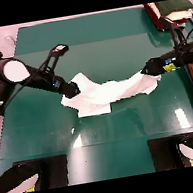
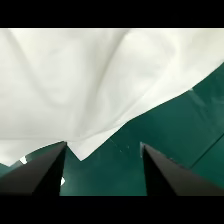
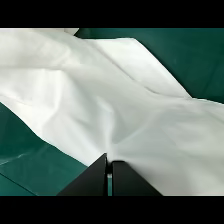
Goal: Fold the shirts.
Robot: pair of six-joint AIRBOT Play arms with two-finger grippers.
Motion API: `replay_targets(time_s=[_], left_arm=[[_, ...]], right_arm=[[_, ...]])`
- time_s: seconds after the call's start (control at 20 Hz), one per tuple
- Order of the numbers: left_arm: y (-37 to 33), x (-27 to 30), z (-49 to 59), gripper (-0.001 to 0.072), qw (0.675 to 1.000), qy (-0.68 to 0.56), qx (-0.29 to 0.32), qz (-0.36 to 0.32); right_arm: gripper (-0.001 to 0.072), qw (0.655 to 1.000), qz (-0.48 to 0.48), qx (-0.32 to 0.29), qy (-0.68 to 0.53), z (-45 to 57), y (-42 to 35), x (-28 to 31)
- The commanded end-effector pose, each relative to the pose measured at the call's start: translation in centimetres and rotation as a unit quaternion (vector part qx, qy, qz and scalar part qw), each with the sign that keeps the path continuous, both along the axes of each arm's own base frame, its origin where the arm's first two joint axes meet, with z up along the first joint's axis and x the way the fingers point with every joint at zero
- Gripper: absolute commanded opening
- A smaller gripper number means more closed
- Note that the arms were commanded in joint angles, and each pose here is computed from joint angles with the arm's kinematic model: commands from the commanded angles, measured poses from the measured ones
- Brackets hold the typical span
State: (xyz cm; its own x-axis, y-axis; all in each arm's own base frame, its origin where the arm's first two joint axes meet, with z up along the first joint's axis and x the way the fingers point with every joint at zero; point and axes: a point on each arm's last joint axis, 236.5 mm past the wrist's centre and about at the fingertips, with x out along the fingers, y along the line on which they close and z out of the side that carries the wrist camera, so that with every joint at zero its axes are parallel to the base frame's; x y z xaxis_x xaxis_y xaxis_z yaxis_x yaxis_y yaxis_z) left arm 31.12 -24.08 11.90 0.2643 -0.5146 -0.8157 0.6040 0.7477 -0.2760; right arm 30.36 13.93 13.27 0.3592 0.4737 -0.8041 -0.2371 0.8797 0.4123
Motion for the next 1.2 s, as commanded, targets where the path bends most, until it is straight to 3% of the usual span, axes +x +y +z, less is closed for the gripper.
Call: replay_targets(time_s=[0.0,0.15,0.35,0.65,0.8,1.0,1.05,1.1,1.15], left_arm=[[3.6,2.5,5.1,0.0549,0.996,-0.061,-0.027,0.061],[10.4,6.3,6.3,0.0549,0.98,-0.086,-0.038,0.174],[14.5,7.0,-3.9,0.0549,0.965,0.041,-0.036,0.256],[12.2,4.2,-17.9,0.0548,0.927,0.224,-0.067,0.294],[10.4,5.0,-19.1,0.0549,0.919,0.243,-0.103,0.292],[9.1,5.3,-19.5,0.0547,0.926,0.23,-0.099,0.283],[8.8,5.3,-19.4,0.0524,0.926,0.23,-0.101,0.281],[8.6,5.4,-19.1,0.0346,0.926,0.23,-0.105,0.281],[8.6,5.6,-18.5,0.0099,0.928,0.228,-0.106,0.275]], right_arm=[[0.0013,1.0,-0.003,-0.001,0.002,-0.5,0.0,0.1],[0.0013,1.0,-0.006,0.001,-0.005,-0.3,0.0,0.4],[0.0013,1.0,-0.008,0.003,-0.008,-0.2,0.0,0.6],[0.0013,1.0,-0.01,0.004,-0.009,-0.2,0.0,0.6],[0.0013,1.0,-0.01,0.004,-0.009,-0.2,0.0,0.6],[0.0014,1.0,-0.012,0.005,-0.007,-0.2,0.0,0.6],[0.0013,1.0,-0.013,0.005,-0.007,-0.2,0.0,0.6],[0.0013,1.0,-0.013,0.005,-0.008,-0.2,0.0,0.6],[0.0014,1.0,-0.014,0.005,-0.009,-0.1,0.0,0.7]])
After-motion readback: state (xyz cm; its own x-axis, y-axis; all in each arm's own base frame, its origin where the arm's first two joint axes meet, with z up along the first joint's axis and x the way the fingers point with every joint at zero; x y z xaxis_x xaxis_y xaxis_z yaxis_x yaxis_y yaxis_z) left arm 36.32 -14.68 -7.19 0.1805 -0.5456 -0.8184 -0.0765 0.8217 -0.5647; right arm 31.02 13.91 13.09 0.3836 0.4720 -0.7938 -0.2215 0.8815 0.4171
